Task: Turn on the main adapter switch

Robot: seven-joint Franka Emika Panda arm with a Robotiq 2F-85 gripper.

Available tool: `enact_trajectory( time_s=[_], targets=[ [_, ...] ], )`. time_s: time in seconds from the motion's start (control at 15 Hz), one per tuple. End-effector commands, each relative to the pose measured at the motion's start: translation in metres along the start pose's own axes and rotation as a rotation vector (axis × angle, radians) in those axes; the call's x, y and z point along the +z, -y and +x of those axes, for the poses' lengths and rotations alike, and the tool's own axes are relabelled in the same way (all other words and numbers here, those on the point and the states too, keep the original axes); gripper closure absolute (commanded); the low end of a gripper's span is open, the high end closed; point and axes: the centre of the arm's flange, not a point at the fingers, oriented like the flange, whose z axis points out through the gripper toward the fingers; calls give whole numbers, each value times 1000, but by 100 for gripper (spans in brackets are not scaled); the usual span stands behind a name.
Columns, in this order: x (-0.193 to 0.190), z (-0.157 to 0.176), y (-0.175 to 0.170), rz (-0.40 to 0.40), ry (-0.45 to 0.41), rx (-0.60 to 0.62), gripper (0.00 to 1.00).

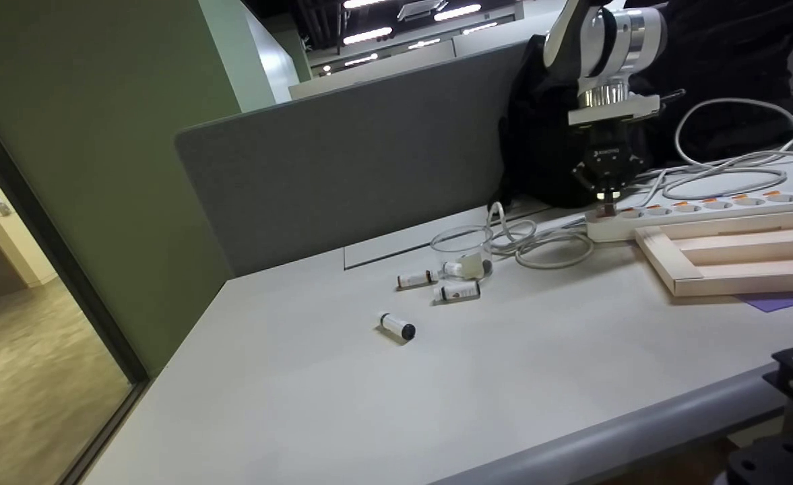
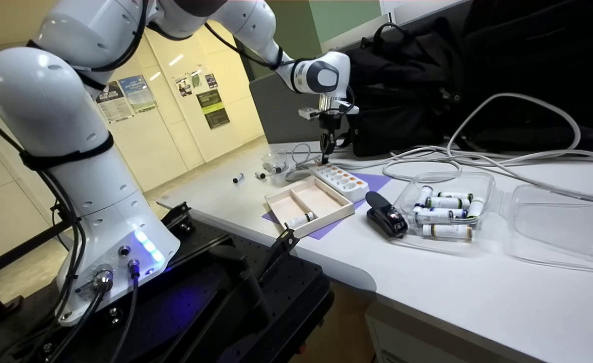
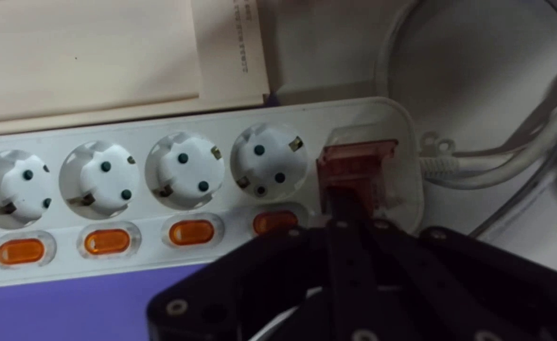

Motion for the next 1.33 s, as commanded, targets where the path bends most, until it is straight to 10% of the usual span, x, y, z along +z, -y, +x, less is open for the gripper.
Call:
enact_trajectory(
  time_s=[0.0,1.27],
  targets=[
    [56,34,-6,5,75,41,100],
    [53,-63,-1,-79,-392,-125,100]
  ],
)
